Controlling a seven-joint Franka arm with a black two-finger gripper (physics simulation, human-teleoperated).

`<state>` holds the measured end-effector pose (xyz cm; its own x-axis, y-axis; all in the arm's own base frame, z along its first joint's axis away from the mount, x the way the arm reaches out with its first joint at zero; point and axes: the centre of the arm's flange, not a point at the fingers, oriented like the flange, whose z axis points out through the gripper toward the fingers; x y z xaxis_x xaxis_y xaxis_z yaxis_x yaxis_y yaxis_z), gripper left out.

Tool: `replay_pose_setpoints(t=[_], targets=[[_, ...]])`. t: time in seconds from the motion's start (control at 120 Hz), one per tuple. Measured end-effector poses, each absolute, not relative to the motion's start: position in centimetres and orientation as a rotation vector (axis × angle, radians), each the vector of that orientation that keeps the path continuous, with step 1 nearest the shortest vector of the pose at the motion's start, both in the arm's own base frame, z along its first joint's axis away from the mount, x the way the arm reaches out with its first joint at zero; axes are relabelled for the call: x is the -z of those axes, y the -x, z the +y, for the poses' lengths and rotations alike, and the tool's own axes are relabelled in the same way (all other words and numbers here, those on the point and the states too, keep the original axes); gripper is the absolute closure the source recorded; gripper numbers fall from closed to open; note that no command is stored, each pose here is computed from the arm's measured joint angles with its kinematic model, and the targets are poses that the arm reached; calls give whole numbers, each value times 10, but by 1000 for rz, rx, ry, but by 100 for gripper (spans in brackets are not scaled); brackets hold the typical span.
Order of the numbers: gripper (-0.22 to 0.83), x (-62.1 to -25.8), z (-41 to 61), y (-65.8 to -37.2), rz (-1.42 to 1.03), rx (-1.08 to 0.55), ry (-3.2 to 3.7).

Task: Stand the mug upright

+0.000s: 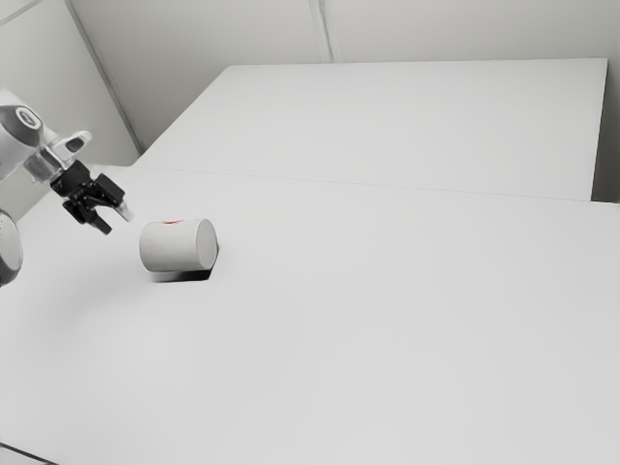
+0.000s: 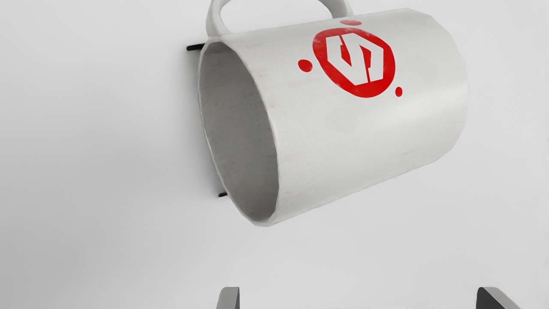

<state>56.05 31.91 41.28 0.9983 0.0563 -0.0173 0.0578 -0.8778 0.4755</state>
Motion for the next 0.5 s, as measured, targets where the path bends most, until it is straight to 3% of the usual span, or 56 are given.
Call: replay_pose_setpoints(t=[0.342, 0.5], targets=[[0, -323, 351, -567, 53, -25, -2329], [0, -305, 352, -571, 51, -106, -2230]])
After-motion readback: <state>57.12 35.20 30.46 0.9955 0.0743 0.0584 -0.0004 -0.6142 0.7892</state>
